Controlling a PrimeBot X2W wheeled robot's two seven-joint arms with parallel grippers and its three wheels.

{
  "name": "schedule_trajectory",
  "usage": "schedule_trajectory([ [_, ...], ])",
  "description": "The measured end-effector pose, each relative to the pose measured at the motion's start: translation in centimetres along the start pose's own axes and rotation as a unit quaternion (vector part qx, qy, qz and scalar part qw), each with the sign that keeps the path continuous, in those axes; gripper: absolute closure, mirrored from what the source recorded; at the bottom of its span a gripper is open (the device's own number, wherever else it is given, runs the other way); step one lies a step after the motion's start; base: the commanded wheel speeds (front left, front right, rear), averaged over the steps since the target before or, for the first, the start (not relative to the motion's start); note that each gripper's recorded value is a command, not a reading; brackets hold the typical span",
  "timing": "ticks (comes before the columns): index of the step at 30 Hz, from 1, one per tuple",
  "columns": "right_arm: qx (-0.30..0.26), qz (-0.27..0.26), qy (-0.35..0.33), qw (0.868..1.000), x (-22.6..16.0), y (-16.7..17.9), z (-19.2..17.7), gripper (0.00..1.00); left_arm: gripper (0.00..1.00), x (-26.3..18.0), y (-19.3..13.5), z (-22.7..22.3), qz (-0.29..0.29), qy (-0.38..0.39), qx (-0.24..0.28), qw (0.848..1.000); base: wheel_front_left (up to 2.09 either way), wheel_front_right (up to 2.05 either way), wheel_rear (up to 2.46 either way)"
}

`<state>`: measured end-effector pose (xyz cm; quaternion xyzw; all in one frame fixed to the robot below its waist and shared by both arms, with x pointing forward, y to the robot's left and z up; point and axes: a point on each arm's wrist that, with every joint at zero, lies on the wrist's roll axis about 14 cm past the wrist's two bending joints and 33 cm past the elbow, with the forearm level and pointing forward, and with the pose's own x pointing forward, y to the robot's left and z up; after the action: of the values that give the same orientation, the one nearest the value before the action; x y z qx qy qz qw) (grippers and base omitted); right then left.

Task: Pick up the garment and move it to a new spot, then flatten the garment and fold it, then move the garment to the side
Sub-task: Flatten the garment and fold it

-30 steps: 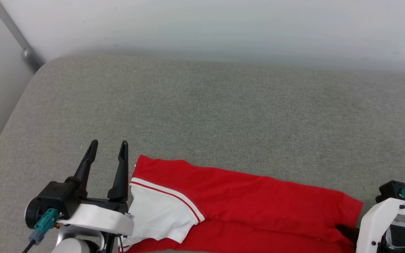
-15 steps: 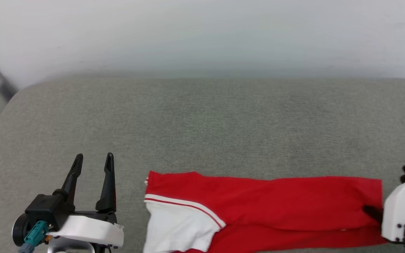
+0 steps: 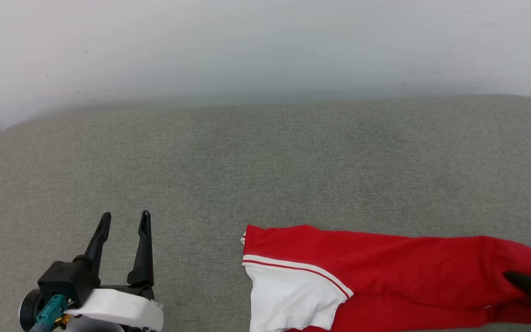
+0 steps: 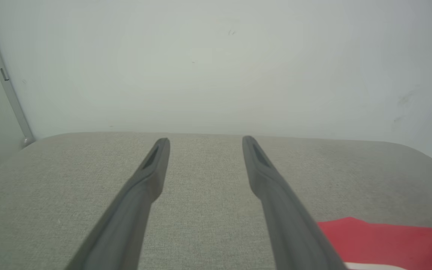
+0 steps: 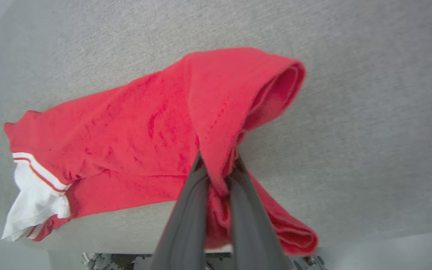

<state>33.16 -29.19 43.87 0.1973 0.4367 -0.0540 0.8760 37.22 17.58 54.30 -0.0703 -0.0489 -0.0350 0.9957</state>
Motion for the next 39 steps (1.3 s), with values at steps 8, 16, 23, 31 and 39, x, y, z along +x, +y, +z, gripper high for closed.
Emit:
schedule_trajectory([
  [8,0.085,0.189,0.087,0.974,1.1,9.1,-3.8,1.0,0.0,-0.7,0.2,-0.3,0.005,0.007,0.0,1.0,0.0,0.0,0.0],
  [16,0.073,0.367,0.178,0.91,1.2,20.1,-7.3,1.0,0.0,-1.3,0.6,0.0,0.015,0.005,-0.005,1.0,0.0,0.0,0.0],
  [23,0.037,0.421,0.2,0.884,1.5,26.4,-9.3,1.0,0.0,-1.0,1.1,-0.1,0.022,0.008,-0.004,1.0,0.0,0.0,0.0],
  [31,-0.01,0.409,0.219,0.886,3.4,29.4,-12.1,0.45,0.0,-0.8,1.8,-0.6,0.033,0.012,-0.004,0.999,0.0,0.0,0.0],
  [39,-0.04,0.386,0.192,0.901,4.9,29.7,-12.3,0.0,0.0,-0.5,1.9,-1.2,0.035,0.019,-0.004,0.999,0.0,0.0,0.0],
])
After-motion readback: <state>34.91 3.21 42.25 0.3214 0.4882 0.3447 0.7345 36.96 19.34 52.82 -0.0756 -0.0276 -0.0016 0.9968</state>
